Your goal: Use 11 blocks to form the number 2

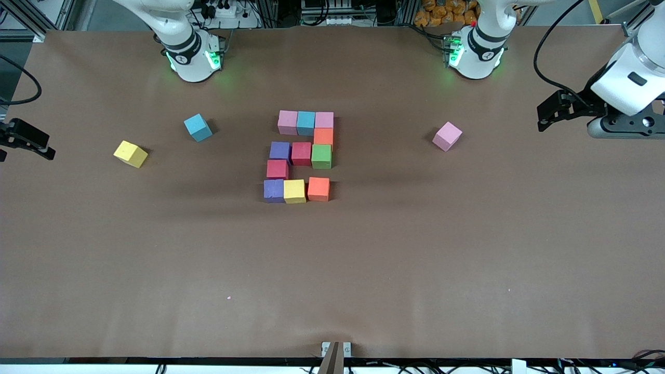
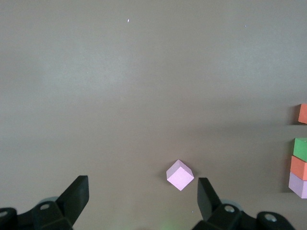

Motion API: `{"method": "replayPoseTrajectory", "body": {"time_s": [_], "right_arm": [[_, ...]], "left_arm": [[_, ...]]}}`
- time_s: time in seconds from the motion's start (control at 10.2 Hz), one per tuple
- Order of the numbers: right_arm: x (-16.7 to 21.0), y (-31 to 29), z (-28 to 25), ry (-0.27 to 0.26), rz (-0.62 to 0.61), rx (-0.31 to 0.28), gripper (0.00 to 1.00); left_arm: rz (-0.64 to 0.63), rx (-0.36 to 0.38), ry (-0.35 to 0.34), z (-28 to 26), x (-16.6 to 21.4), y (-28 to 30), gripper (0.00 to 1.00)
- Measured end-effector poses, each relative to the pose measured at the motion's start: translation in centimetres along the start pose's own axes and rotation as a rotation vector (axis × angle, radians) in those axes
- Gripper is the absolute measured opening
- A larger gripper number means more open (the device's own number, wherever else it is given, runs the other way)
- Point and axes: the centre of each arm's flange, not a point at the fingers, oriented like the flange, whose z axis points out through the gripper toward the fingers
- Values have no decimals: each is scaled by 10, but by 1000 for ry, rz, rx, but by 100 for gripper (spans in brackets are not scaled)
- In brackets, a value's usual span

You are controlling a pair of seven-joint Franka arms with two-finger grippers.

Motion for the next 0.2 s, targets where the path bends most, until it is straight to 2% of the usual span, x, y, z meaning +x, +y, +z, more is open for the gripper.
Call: {"method": "replayPoseTrajectory", "body": {"time_s": [0.2], "right_arm": [[0, 0, 0, 3, 0, 0, 100]], "left_arm": [[0, 0, -4, 2, 2, 0, 100]]}}
